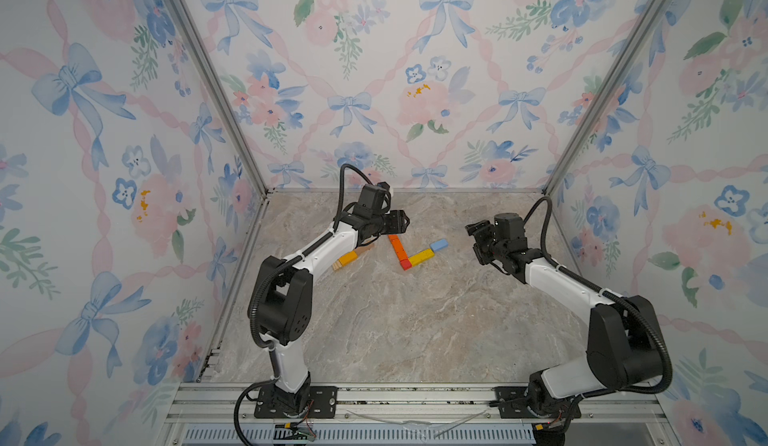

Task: Assemble the letter v with building blocks
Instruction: Assemble the building block at the center of the board.

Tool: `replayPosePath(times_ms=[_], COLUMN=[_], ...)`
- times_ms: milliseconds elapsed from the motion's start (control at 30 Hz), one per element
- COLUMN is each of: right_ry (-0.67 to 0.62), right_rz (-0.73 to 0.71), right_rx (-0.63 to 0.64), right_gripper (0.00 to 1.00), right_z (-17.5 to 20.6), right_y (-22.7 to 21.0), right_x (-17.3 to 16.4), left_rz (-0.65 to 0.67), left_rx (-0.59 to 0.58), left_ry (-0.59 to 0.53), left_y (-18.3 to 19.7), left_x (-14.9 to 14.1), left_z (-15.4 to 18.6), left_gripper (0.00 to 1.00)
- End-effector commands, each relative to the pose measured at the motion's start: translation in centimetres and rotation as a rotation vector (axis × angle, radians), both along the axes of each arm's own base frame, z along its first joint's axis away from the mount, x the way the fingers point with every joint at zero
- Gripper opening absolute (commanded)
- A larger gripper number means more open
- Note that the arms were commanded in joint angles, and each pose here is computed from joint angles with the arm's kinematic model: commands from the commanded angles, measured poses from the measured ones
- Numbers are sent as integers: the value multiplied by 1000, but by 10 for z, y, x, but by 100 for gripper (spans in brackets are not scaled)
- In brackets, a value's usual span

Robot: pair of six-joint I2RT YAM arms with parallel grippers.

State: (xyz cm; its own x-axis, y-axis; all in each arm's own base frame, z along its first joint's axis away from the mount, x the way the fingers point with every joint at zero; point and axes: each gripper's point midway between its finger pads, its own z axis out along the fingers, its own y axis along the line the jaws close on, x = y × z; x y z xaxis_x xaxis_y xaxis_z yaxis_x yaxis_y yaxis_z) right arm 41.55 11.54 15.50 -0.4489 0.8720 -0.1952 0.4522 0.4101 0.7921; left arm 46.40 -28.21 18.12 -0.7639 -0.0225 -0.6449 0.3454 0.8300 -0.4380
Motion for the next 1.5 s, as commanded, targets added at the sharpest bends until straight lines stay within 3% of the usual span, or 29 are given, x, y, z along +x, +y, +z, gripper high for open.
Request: replayPosePath(times_ms=[0, 233, 567, 733, 1267, 1467], right_ry=[-34, -20, 7, 14, 14, 16], right_rz=[71, 108, 99, 89, 91, 86], right_rx=[-16, -75, -121, -116, -108, -104], right_gripper=[77, 79, 81, 82, 82, 82], right_z=[2, -2, -12, -17, -19, -20], right_y=[-7, -29, -49, -55, -58, -60], right_x=[-12, -41, -73, -79, -81, -82], left_rz=[-226, -372, -415, -392, -446, -463], left_rx=[90, 221, 335, 435, 431, 430], left_ry=[70, 12, -79, -109, -66, -56], left_y=[-27, -70, -108, -115, -135, -138], left_x=[-9, 11, 29, 33, 18, 10], left_z=[-31, -64, -97, -117, -151, -153], left_gripper=[68, 70, 71, 65, 55, 46])
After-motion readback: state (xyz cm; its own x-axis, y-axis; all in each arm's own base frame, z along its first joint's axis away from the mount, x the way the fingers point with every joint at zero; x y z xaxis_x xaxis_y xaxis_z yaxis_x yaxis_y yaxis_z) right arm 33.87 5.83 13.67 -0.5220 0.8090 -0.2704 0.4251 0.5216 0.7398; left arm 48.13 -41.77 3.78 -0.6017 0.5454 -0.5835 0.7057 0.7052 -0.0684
